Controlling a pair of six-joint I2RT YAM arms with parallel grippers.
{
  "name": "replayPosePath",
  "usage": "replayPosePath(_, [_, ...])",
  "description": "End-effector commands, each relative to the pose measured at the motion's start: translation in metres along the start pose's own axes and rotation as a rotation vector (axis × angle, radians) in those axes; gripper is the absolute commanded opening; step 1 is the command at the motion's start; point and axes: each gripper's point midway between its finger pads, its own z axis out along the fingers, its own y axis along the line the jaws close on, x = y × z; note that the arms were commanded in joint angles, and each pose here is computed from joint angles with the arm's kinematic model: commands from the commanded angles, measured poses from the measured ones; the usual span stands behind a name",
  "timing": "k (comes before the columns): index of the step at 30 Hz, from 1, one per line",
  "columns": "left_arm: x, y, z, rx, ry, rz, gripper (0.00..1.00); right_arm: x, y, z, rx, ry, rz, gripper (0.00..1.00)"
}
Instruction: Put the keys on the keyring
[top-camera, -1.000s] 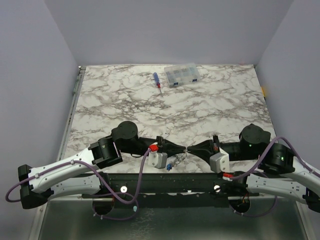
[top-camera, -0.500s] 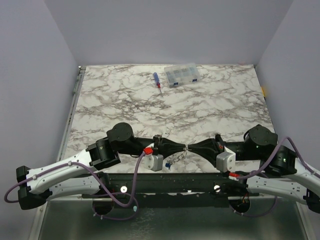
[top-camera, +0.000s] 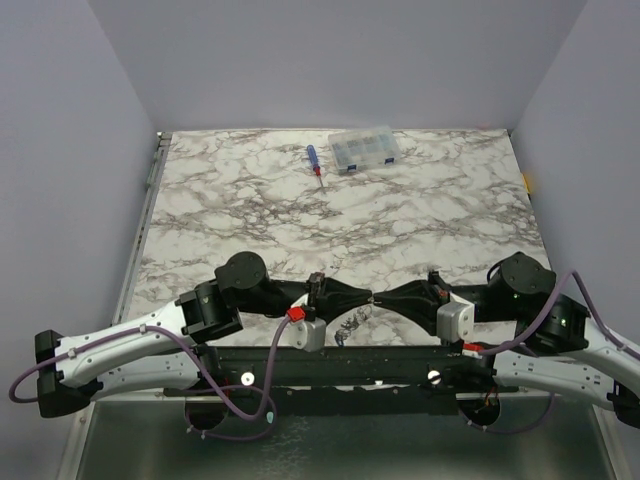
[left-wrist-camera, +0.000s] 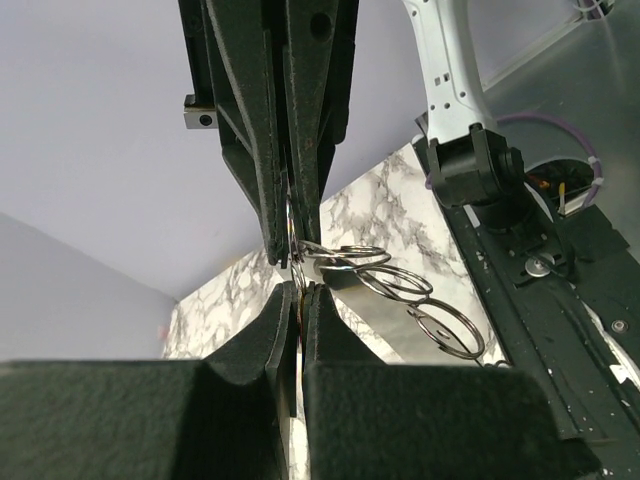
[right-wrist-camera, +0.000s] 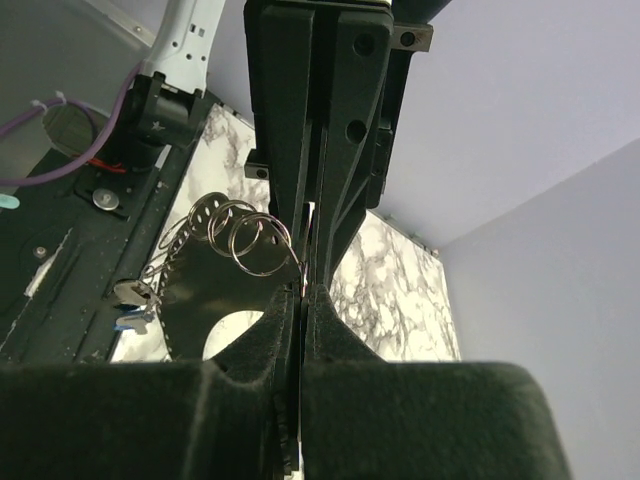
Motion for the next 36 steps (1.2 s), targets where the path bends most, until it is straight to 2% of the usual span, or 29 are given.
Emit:
replayPosePath(1, [0.047,-0.028,0.004,0.057,0.137,-0.037,0.0,-0.05,-0.026,-0.006,0.093,-0.191,-0.07,0.0])
replayPosePath(6, [0.051,-0.038,0.011,0.085,0.148,-0.038,0.0,-0.041,-0.021,-0.002,0.08,-0.178,-0.051,0.0])
replayPosePath(16, [0.043,-0.028,0.02,0.025,0.107,0.015,0.0,-0.039,-0.014,0.001,0.054,-0.186,-0.019,0.0])
replayPosePath(18, [0.042,-0.026,0.017,0.008,0.111,0.026,0.14,-0.037,-0.014,0.0,0.059,-0.174,-0.018,0.0])
replayPosePath(20, [0.039,-0.022,0.012,-0.019,0.113,0.04,0.22,-0.034,-0.014,-0.002,0.066,-0.158,-0.019,0.0])
replayPosePath(25, [0.031,-0.014,-0.005,-0.06,0.131,0.04,0.33,-0.023,-0.014,-0.007,0.08,-0.098,-0.02,0.0])
replayPosePath(30, [0.02,0.003,-0.021,-0.134,0.161,0.014,0.51,-0.008,-0.012,-0.013,0.098,-0.029,-0.026,0.0])
replayPosePath(36, [0.004,0.018,-0.034,-0.207,0.153,-0.014,0.64,0.014,-0.012,-0.016,0.136,0.051,-0.054,0.0])
